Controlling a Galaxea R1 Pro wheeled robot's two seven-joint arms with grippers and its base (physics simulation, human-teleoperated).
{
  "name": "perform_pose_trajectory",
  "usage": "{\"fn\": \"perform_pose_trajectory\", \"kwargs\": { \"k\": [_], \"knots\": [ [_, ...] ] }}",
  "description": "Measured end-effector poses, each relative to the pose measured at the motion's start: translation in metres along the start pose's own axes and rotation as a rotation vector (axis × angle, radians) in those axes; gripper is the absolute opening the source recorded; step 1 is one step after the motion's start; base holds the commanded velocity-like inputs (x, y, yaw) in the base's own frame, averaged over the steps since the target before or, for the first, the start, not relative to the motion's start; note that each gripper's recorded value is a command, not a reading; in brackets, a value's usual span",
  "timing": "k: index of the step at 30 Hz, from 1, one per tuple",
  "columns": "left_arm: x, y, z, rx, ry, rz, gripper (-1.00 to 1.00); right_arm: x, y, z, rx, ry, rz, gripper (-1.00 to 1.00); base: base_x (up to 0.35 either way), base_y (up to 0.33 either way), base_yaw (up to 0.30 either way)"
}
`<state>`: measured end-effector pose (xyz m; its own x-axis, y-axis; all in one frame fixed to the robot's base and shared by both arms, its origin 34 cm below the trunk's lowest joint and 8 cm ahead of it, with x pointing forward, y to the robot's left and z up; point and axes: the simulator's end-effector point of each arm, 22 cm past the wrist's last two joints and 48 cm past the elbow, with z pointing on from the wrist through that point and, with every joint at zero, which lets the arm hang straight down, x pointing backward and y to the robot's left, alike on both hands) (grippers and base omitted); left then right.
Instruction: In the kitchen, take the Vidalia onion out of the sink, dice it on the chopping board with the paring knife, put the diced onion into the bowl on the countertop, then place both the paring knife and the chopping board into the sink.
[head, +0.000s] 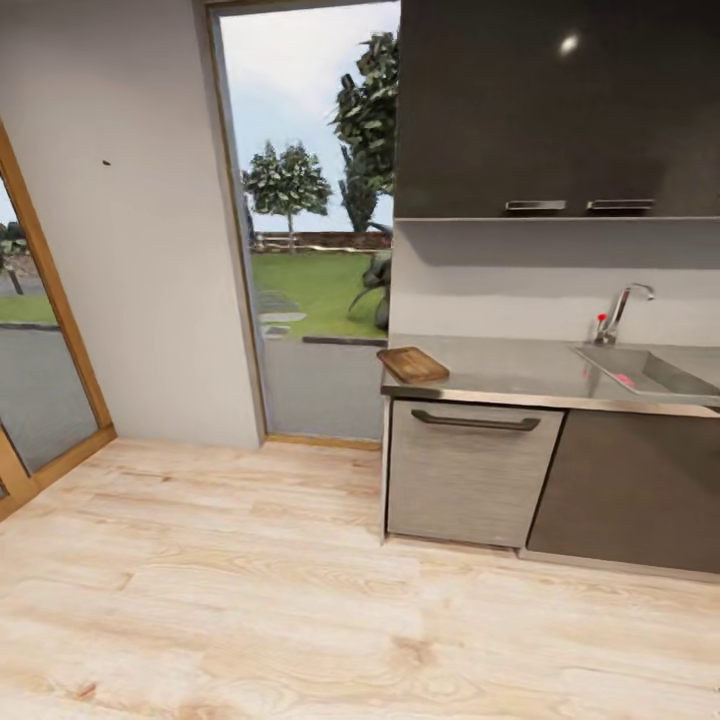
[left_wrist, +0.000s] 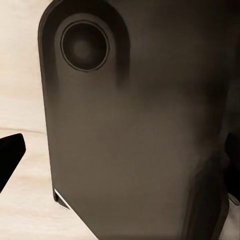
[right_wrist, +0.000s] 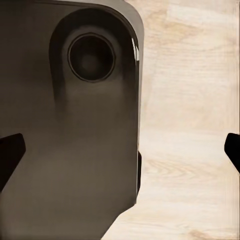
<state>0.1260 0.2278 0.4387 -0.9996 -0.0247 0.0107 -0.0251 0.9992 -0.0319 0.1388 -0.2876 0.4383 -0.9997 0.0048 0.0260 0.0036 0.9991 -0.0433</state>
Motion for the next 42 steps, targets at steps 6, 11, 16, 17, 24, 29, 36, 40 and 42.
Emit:
{"fn": "perform_pose_trajectory", "kwargs": {
  "k": [6,11,16,17,24,29,36,40,42],
  "knots": [
    [0.0008,0.0,0.0,0.0,0.002,0.0,1.0,0.0008,0.0001,0.0,0.0,0.002,0.0,1.0,0.189,-0.287,-0.07],
    [0.0026,0.0001,-0.0001,0.0,0.007,0.0,1.0,0.0028,0.0002,0.0,-0.001,0.007,-0.001,1.0,0.197,-0.291,-0.092],
    [0.0033,0.0001,-0.0001,0.0,0.008,0.0,1.0,0.0033,0.0,0.0001,0.0,0.008,-0.002,1.0,0.206,-0.291,-0.019],
    [0.0032,0.0001,-0.0001,0.0,0.008,0.0,1.0,0.0034,0.0003,0.0001,-0.001,0.008,-0.002,1.0,0.228,-0.282,-0.004],
    [0.0032,0.0003,-0.0001,0.0,0.008,0.0,1.0,0.0034,0.0004,0.0,-0.001,0.009,-0.002,1.0,0.237,-0.274,-0.001],
    [0.0033,0.0011,-0.0001,-0.001,0.008,0.0,1.0,0.0036,0.001,0.0,-0.002,0.009,-0.001,1.0,0.241,-0.269,0.0],
    [0.0031,0.0013,-0.0001,-0.002,0.008,0.0,1.0,0.0035,0.0013,0.0,-0.002,0.009,-0.001,1.0,0.249,-0.263,0.0],
    [0.0033,0.0013,-0.0001,-0.002,0.008,0.0,1.0,0.0045,0.0012,0.0,-0.002,0.011,-0.002,1.0,0.27,-0.241,0.0],
    [0.0033,0.0013,-0.0001,-0.002,0.008,0.0,1.0,0.0057,0.0013,0.0,-0.002,0.014,-0.002,1.0,0.277,-0.231,0.0]
  ]
}}
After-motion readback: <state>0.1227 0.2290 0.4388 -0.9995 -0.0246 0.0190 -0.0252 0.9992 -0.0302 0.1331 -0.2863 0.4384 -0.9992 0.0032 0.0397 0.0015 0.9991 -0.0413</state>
